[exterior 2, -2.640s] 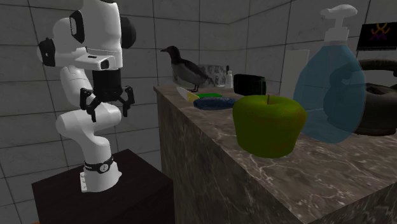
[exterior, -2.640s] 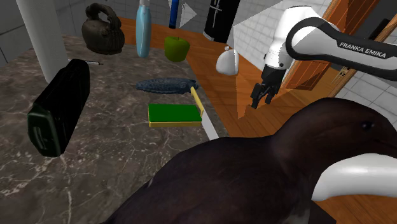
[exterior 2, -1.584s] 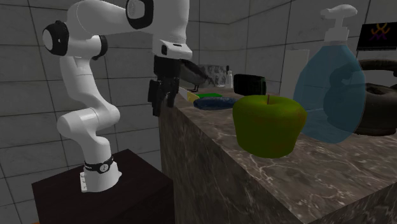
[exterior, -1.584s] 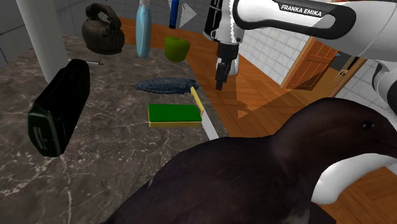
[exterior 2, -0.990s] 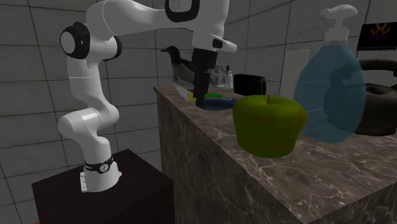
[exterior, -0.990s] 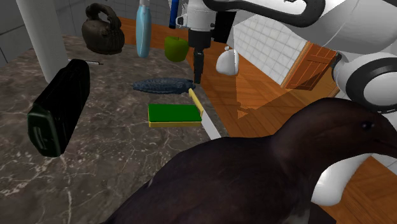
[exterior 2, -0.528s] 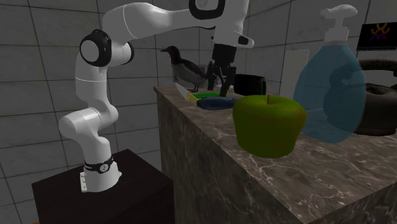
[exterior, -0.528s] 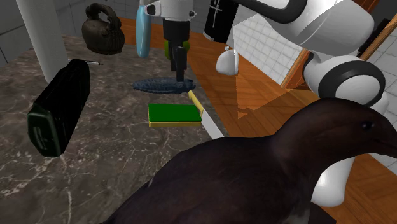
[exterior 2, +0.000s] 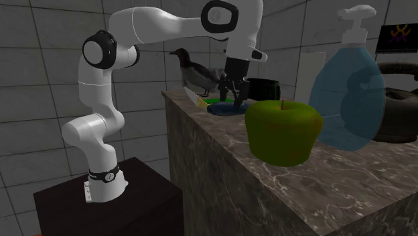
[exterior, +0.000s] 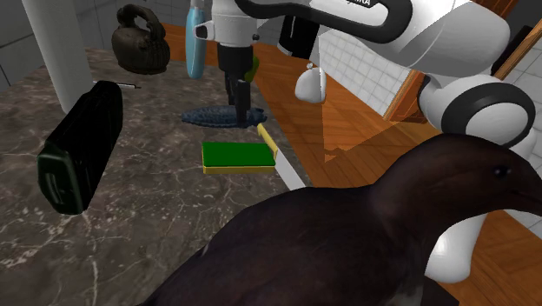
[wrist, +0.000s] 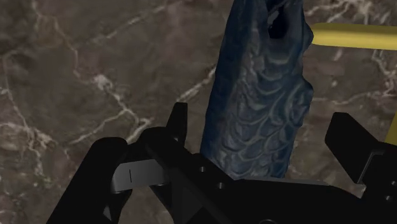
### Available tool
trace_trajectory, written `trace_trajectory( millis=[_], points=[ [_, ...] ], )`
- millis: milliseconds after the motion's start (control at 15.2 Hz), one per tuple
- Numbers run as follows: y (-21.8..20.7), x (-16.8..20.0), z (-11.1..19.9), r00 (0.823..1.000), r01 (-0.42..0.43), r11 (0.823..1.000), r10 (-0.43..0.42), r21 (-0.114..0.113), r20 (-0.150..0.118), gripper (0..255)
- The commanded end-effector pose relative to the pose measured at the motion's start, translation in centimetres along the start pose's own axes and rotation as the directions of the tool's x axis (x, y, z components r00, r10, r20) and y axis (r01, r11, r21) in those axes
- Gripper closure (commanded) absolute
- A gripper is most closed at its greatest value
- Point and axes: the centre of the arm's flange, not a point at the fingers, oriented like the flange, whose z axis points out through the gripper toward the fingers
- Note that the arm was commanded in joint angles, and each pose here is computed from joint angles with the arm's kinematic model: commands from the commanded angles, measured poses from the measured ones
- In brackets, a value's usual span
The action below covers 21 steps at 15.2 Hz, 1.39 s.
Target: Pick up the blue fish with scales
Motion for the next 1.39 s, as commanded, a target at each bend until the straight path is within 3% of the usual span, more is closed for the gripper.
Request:
trace_trajectory(
  millis=[0, 66, 660, 1320],
  points=[
    [0.1, 0.0, 0.4, 1.0, 0.0, 1.0, 0.0, 0.0, 0.0, 0],
    [0.1, 0.0, 0.4, 1.0, 0.0, 1.0, 0.0, 0.0, 0.0, 255],
    [0.1, 0.0, 0.4, 1.0, 0.0, 1.0, 0.0, 0.0, 0.0, 255],
    [-0.4, -0.7, -4.8, 1.0, 0.0, 1.0, 0.0, 0.0, 0.0, 255]
  ],
)
